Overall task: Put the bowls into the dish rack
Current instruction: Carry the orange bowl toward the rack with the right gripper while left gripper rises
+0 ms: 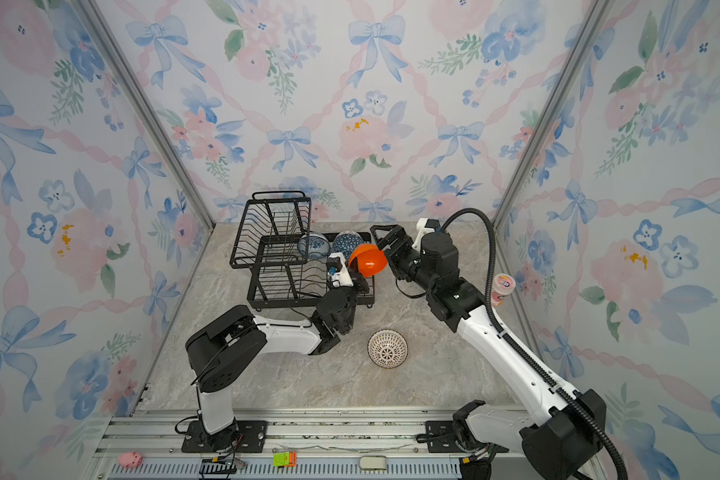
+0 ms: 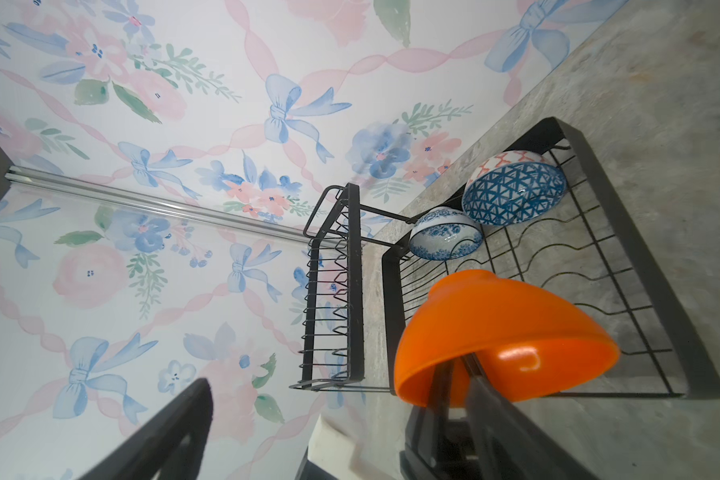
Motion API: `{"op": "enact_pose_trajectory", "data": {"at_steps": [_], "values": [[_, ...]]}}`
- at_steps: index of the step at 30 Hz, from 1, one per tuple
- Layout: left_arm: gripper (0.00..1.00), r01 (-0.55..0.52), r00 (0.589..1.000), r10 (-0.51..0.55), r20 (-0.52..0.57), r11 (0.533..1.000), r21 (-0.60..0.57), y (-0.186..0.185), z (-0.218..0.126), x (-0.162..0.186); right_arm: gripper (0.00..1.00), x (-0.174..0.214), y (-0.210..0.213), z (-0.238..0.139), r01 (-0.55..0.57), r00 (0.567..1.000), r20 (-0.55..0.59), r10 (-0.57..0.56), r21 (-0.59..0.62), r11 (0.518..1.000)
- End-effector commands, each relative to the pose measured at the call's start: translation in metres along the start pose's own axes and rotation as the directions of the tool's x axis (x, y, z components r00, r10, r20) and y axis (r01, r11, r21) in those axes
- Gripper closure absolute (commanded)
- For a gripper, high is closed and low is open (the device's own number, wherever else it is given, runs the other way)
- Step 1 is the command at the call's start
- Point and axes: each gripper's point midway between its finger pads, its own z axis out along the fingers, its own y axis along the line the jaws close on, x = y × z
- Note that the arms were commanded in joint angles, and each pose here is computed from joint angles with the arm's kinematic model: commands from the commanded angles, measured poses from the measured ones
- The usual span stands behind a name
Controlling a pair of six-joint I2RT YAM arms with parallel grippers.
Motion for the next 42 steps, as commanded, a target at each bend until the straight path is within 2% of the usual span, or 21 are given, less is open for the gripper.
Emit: {"op": "enact_pose_trajectory", "data": {"at_steps": [1,4,11,21,31,36,42], "values": [[1.00,0.026,0.993,-0.025,0.116,1.000,-0.009,-0.006,0.001,-0.034,0.03,0.008,0.014,0.010,-0.094,0.995,-0.036,0.091,-0.082,0.992],[1.00,0.011,0.992,-0.011,0.127,1.000,-0.003,-0.008,0.001,-0.036,0.01,0.010,0.009,0.016,-0.137,0.990,-0.036,0.134,-0.087,0.987],[1.00,-0.008,0.990,0.010,0.140,1.000,-0.009,-0.007,0.001,-0.036,0.13,0.019,0.004,0.028,-0.188,0.981,-0.055,0.184,-0.086,0.978],[1.00,-0.032,0.987,0.033,0.157,0.999,-0.013,-0.009,-0.007,-0.037,0.43,0.013,-0.006,0.037,-0.212,0.977,-0.013,0.211,-0.078,0.974],[1.00,-0.061,0.985,0.064,0.161,0.998,-0.022,-0.007,-0.009,-0.038,0.86,0.014,-0.013,0.044,-0.218,0.976,-0.009,0.217,-0.058,0.974],[1.00,-0.074,0.984,0.074,0.164,0.997,-0.004,-0.012,-0.009,-0.039,0.98,0.017,-0.016,0.047,-0.221,0.975,-0.017,0.220,-0.048,0.974],[1.00,-0.106,0.980,0.106,0.171,0.994,-0.008,-0.015,-0.010,-0.043,1.00,0.019,-0.015,0.052,-0.234,0.972,-0.025,0.233,-0.046,0.971]]}}
